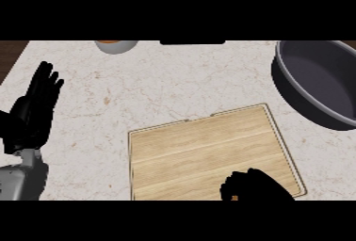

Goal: Pick the croissant from the tray and place it in the pot

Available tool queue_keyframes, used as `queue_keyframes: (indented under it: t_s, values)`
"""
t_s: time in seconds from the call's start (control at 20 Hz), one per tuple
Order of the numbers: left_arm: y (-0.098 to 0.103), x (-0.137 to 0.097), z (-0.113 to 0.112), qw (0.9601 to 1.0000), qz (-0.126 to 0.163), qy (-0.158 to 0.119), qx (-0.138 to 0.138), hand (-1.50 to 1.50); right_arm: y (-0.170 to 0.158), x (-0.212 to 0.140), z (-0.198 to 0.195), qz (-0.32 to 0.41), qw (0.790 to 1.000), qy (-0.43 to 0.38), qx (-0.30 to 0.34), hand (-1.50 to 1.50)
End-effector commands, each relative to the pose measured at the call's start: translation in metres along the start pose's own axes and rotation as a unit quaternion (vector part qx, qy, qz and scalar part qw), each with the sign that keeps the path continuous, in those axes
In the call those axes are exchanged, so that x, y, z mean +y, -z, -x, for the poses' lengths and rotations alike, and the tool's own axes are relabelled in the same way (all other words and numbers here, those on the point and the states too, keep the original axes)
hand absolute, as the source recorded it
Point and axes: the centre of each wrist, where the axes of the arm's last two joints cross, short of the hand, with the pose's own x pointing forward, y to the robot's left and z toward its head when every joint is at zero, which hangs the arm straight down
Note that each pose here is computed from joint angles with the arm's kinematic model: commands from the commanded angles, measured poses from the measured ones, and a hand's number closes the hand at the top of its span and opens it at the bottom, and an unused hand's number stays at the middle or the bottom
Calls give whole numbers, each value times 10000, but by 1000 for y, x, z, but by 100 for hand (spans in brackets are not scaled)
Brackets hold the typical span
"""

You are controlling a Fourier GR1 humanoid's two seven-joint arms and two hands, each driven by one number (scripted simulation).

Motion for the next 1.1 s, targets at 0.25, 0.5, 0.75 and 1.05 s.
queue_keyframes:
  t_s: [0.25, 0.5, 0.75, 1.05]
  values:
    - [-4, 5, 11, 9999, -117, 40, 119, 0, -78, -39, -3, 2038, 9758, 654, -448, 150]
    - [-4, 3, 12, 9999, -77, 22, 105, 0, -108, -67, 4, 3482, 9324, 936, -226, 150]
    - [-10, -1, 3, 10000, 47, 8, 16, 0, -130, -90, 25, 4382, 8910, 1173, 189, 150]
    - [-5, -3, 15, 9999, 109, -67, -19, 0, -128, -138, 74, 4710, 8683, 1439, 589, 150]
